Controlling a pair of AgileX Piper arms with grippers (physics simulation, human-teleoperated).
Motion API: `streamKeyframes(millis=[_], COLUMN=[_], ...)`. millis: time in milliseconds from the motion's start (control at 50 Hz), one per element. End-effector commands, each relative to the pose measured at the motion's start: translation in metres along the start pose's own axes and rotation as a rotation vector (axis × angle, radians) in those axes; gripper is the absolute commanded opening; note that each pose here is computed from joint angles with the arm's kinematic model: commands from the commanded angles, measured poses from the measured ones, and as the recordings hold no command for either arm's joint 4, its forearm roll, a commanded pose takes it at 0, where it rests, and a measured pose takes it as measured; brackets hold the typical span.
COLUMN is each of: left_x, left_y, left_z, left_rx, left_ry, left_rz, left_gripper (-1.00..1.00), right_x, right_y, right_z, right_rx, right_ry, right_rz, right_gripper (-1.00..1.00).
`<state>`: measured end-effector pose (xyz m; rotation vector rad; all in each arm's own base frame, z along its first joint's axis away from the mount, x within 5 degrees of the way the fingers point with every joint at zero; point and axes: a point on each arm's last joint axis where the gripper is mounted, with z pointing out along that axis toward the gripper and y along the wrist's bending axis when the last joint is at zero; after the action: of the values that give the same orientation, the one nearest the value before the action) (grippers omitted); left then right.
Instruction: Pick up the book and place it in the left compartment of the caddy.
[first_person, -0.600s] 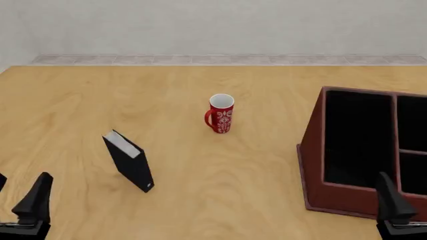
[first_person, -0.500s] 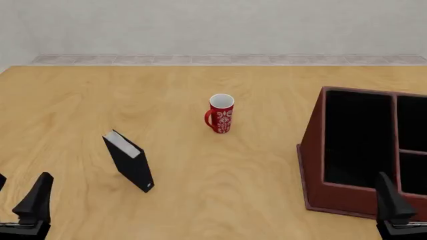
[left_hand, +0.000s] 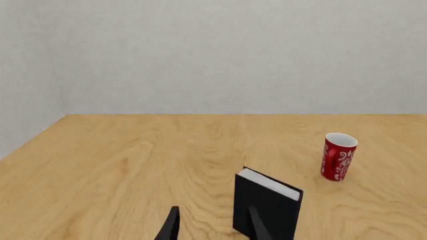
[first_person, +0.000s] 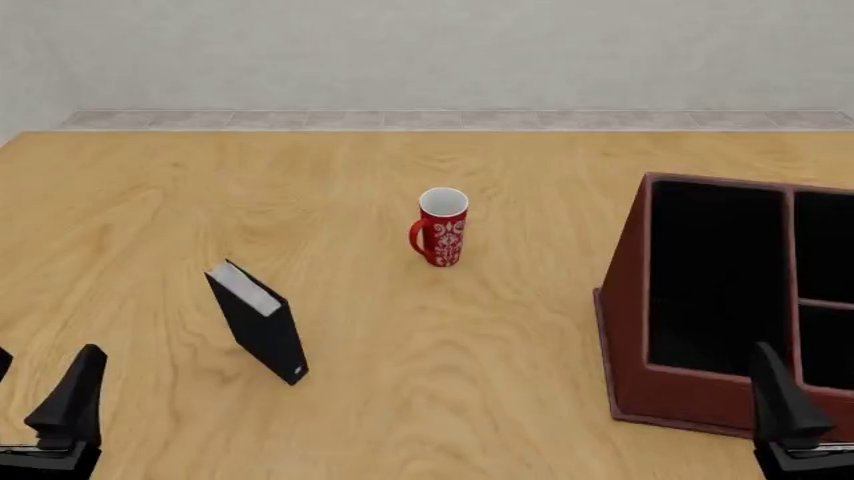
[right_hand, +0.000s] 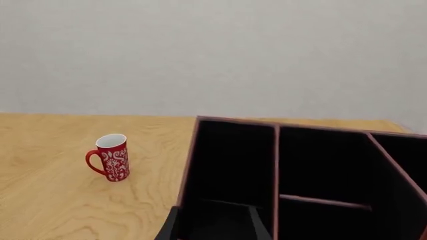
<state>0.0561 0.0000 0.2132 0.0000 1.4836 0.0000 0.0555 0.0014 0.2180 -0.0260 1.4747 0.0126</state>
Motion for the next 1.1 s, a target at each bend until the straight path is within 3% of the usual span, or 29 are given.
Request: streamKeyframes(millis=[20, 520, 1100], left_x=[0.000, 0.000, 0.000], left_y=[0.000, 0.000, 0.000], left_z=[0.000, 0.000, 0.000], left_rx=[0.000, 0.000, 0.000], left_ry=[0.000, 0.000, 0.000], left_rz=[0.000, 0.000, 0.000], left_gripper=[1.00, 1.00, 1.00], right_x=[-0.008, -0.043, -0.091], right_y=[0.002, 0.009, 0.028], right_z=[0.000, 0.008, 0.043], right_rx=[-0.036, -0.148, -0.316], right_ry=[-0.014, -0.037, 0.012], right_rz=[-0.017, -0.087, -0.152], right_gripper=[1.00, 1.00, 1.00])
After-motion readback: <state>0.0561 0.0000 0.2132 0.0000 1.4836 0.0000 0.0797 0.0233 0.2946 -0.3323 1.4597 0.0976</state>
